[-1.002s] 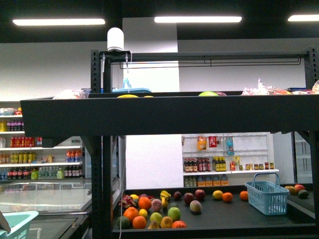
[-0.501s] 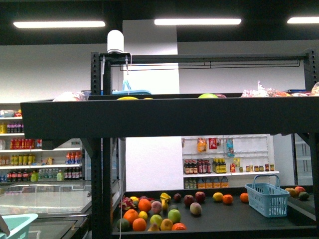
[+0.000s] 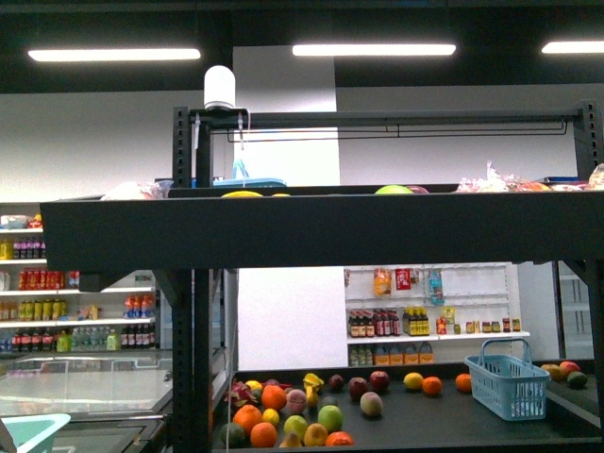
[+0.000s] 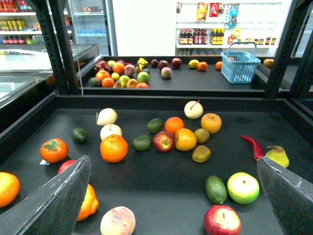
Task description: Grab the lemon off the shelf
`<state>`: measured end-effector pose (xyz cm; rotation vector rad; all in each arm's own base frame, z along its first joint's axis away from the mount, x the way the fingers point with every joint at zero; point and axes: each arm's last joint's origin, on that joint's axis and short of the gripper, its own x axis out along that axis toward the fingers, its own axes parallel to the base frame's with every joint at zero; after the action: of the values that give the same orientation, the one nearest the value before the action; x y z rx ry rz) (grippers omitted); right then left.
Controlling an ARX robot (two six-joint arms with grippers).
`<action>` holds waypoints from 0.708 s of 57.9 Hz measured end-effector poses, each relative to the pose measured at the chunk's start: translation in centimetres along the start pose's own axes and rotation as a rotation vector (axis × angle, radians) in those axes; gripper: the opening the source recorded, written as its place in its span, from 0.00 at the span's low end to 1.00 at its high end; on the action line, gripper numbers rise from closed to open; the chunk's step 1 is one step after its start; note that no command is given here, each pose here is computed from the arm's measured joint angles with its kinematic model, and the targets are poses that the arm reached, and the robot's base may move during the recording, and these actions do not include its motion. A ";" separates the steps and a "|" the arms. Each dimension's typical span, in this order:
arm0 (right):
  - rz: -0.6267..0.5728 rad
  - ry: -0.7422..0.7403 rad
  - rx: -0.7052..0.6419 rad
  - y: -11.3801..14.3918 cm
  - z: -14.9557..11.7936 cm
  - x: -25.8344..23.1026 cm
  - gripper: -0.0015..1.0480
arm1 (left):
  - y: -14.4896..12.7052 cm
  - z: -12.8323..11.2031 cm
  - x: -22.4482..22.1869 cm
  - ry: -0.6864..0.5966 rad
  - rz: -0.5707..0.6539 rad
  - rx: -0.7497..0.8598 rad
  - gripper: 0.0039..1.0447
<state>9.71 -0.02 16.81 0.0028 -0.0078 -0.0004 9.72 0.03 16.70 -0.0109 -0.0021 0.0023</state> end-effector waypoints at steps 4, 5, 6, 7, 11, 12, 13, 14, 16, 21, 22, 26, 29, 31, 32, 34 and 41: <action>0.000 0.000 0.000 0.0 0.0 0.0 0.98 | 0.0 0.0 0.0 0.000 0.000 0.000 0.83; 0.000 0.000 0.000 0.0 0.0 0.0 0.98 | 0.0 0.0 0.0 0.000 0.000 0.000 0.87; 0.000 0.000 0.000 0.0 0.0 0.0 0.98 | 0.0 0.0 0.0 0.000 0.000 0.000 0.91; 0.000 0.000 0.000 0.0 0.0 0.0 0.98 | 0.0 0.0 0.0 0.000 0.000 0.001 0.94; 0.000 0.000 0.000 0.0 0.0 0.0 0.98 | 0.0 0.0 0.0 0.000 0.000 0.001 0.93; 0.000 0.000 0.000 0.0 0.0 0.0 0.98 | 0.0 0.0 0.0 0.000 0.000 0.001 0.93; 0.000 0.000 0.000 0.0 0.0 0.0 0.98 | 0.0 0.0 0.0 0.000 0.000 0.001 0.93; 0.000 0.000 0.000 0.0 0.0 0.0 0.98 | 0.0 0.0 0.0 0.000 0.000 0.001 0.93; 0.000 0.000 0.000 0.0 0.0 0.0 0.98 | 0.0 0.0 0.0 0.000 0.000 0.001 0.93; 0.000 0.000 0.000 0.0 0.0 0.0 0.98 | 0.0 0.0 0.0 0.000 0.000 0.001 0.93; 0.000 0.000 0.000 0.0 0.0 0.0 0.98 | 0.0 0.0 0.0 0.000 0.000 0.001 0.93; 0.000 0.000 0.000 0.0 0.0 0.0 0.98 | 0.0 0.0 0.0 0.000 0.000 0.001 0.93; 0.000 0.000 0.000 0.0 0.0 0.0 0.98 | 0.0 0.0 0.0 0.000 0.000 0.001 0.93; 0.000 0.000 0.000 0.0 0.0 0.0 0.98 | 0.0 0.0 0.0 0.000 0.000 0.001 0.93; 0.000 0.000 0.000 0.0 0.0 0.0 0.98 | 0.0 0.0 0.0 0.000 0.000 0.001 0.93; 0.000 0.000 0.000 0.0 0.0 0.0 0.98 | 0.0 0.0 0.0 0.000 0.000 0.001 0.93; 0.000 0.000 0.000 0.0 0.0 0.0 0.98 | 0.0 0.0 0.0 0.000 0.000 0.001 0.93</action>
<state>9.71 -0.02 16.81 0.0028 -0.0078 -0.0004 9.72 0.02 16.70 -0.0097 -0.0021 0.0019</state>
